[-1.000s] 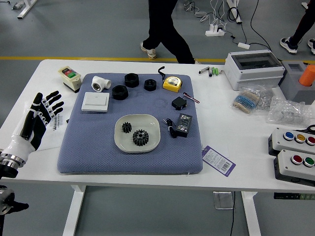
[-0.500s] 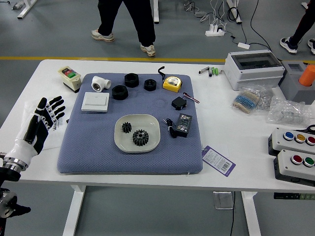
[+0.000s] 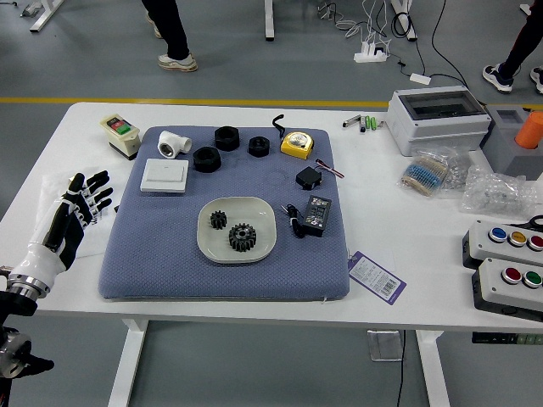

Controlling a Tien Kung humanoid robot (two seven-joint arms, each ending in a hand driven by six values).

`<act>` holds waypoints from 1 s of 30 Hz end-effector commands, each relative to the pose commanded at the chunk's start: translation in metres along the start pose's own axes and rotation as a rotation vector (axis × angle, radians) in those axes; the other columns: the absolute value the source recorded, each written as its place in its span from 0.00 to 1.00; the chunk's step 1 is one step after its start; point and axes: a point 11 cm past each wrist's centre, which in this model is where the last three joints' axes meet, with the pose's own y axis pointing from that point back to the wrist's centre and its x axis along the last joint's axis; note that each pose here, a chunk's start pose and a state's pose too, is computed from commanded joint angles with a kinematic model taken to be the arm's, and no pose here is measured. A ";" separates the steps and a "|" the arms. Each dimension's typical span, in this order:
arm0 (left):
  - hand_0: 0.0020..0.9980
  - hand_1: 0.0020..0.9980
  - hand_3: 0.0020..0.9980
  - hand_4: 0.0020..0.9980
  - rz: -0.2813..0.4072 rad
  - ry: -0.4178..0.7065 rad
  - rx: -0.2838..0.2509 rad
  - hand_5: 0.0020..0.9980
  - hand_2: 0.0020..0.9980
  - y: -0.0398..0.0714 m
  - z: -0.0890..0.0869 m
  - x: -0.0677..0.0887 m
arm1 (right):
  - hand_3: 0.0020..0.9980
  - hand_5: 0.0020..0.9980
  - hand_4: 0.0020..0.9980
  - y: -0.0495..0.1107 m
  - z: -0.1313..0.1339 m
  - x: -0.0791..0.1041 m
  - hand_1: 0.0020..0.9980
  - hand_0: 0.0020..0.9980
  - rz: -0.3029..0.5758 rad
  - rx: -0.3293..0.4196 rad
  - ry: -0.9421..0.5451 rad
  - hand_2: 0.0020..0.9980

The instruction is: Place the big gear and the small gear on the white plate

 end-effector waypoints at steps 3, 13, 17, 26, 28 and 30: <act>0.92 0.93 0.90 0.97 0.003 -0.003 0.002 1.00 0.97 0.001 -0.001 0.001 | 0.60 0.72 0.87 0.000 0.000 0.000 0.73 0.72 0.000 0.000 0.001 0.76; 0.92 0.93 0.90 0.97 0.007 -0.010 0.001 1.00 0.97 0.001 0.000 0.003 | 0.60 0.72 0.87 0.000 0.003 0.000 0.73 0.72 0.009 -0.031 -0.008 0.77; 0.92 0.93 0.90 0.97 0.003 -0.011 0.004 1.00 0.97 0.001 0.000 0.001 | 0.63 0.72 0.87 0.000 0.011 0.000 0.76 0.74 0.013 -0.098 -0.030 0.81; 0.92 0.93 0.90 0.97 0.012 -0.016 0.003 1.00 0.98 0.002 0.000 0.004 | 0.74 0.72 0.89 0.002 0.020 -0.002 0.81 0.77 0.001 -0.184 -0.075 0.85; 0.92 0.93 0.90 0.96 0.011 -0.015 0.003 1.00 0.98 0.002 0.000 0.004 | 0.74 0.72 0.88 0.002 0.020 -0.002 0.81 0.77 0.001 -0.181 -0.080 0.85; 0.92 0.93 0.90 0.96 0.008 -0.015 0.004 1.00 0.98 0.002 0.000 0.003 | 0.74 0.72 0.88 0.002 0.019 -0.002 0.81 0.77 0.001 -0.178 -0.083 0.85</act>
